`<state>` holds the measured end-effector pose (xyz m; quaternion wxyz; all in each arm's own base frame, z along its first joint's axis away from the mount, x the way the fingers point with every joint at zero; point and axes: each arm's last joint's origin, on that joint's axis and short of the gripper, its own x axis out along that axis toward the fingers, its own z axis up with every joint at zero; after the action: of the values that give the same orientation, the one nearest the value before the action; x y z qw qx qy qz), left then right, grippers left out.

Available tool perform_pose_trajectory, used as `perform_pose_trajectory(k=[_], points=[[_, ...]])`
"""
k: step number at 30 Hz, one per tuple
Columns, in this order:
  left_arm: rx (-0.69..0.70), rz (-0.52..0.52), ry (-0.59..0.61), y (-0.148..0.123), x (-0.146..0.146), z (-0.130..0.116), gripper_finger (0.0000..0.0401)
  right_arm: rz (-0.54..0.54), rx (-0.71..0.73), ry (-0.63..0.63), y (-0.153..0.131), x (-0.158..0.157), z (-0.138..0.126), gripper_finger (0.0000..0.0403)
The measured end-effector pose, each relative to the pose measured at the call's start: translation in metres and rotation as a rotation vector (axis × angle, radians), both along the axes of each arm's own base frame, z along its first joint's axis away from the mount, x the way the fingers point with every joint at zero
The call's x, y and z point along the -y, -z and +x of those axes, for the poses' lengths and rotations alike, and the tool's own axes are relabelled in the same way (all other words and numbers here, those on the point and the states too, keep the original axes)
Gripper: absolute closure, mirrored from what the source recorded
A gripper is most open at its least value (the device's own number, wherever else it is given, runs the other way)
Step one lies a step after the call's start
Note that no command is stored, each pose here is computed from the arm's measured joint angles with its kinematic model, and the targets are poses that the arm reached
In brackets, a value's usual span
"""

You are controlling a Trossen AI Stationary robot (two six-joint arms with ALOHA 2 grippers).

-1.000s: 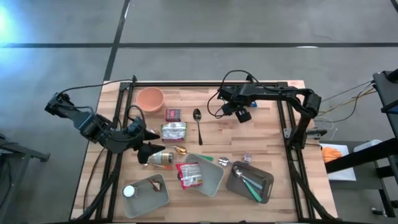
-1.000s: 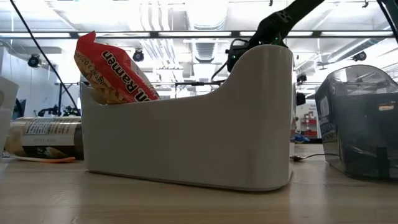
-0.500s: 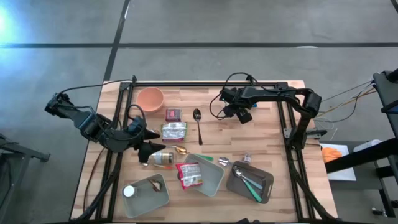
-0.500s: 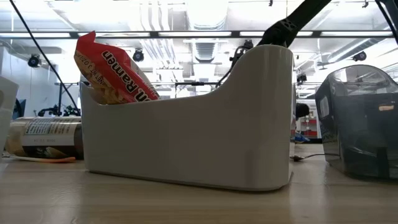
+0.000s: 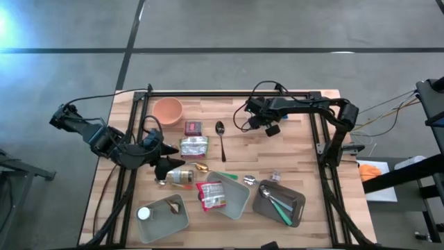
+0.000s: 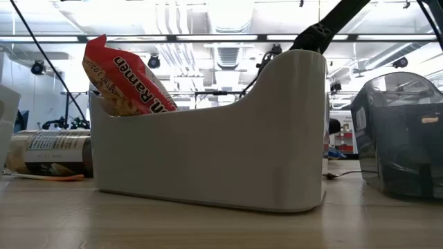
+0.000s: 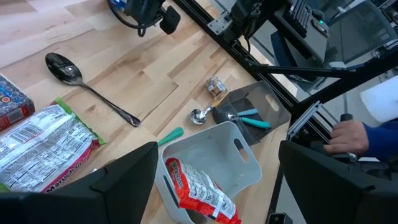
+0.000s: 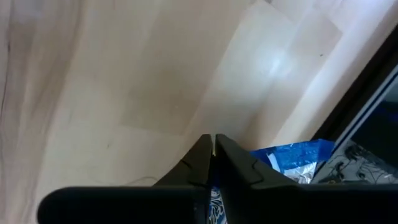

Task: Pick & Place Food Item
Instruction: Put the blue noodle pack into the right gray bin

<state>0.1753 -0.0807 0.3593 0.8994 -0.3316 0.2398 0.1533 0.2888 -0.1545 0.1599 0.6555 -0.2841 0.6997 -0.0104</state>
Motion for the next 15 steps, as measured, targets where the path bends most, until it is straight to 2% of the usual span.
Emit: perform_pose_trajectory(k=[10, 15], points=[[0.0, 0.0, -0.002, 0.0, 0.0, 0.0, 0.0061, -0.005, 0.082, 0.107, -0.014, 0.002, 0.006, 0.0395], [0.0, 0.0, -0.002, 0.0, 0.0, 0.0, 0.0061, 0.084, 0.214, 0.231, -0.04, 0.0, 0.007, 0.0395]])
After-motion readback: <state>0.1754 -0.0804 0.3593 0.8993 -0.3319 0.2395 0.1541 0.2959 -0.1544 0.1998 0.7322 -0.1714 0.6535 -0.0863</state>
